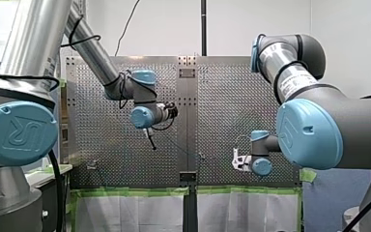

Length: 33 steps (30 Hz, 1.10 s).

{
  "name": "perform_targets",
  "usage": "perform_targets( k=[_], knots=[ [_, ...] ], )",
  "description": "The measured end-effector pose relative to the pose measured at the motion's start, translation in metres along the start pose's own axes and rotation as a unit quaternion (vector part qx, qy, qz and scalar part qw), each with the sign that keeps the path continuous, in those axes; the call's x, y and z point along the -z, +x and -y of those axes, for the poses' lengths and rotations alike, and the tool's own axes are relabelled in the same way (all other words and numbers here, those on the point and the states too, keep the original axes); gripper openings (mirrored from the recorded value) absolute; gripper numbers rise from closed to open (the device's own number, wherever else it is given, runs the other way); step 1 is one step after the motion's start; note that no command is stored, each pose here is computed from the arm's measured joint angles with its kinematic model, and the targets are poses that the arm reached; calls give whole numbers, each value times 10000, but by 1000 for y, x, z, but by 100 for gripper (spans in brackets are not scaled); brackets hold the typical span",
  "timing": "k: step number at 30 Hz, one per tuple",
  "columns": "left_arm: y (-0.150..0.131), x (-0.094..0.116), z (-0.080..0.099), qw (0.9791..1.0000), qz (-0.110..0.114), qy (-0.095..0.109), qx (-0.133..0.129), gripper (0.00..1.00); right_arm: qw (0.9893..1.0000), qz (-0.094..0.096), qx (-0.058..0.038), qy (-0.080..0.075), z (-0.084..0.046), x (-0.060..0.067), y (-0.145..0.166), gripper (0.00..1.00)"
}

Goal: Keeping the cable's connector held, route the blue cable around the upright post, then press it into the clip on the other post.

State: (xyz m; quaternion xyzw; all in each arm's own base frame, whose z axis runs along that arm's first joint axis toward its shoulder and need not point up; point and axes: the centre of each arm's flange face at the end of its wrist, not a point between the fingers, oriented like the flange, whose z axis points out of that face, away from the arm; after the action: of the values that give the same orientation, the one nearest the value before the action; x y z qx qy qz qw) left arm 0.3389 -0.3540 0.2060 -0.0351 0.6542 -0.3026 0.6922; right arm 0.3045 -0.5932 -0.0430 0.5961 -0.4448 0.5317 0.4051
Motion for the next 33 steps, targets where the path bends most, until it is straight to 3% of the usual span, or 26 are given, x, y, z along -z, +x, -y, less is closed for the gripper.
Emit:
perform_targets(
  k=[6, 15, 22, 26, 33],
  knots=[
    [23, 19, -21, 9997, -142, -97, -149, 100, 9999, -105, 47, -8, -1, 2, 19, 0],
    [68, 59, -49, 9979, -539, -256, -241, 100, 9997, -258, 23, -43, -6, 6, 52, 0],
    [79, 88, -64, 9966, -666, -387, -280, 100, 9996, -275, 15, -43, -7, 6, 55, 0],
    [83, 107, -71, 9950, -825, -465, -324, 100, 9996, -273, 15, 56, -6, 6, 54, 0],
    [85, 116, -74, 9940, -906, -503, -346, 100, 9996, -275, 16, 115, -5, 6, 54, 0]
  ],
)
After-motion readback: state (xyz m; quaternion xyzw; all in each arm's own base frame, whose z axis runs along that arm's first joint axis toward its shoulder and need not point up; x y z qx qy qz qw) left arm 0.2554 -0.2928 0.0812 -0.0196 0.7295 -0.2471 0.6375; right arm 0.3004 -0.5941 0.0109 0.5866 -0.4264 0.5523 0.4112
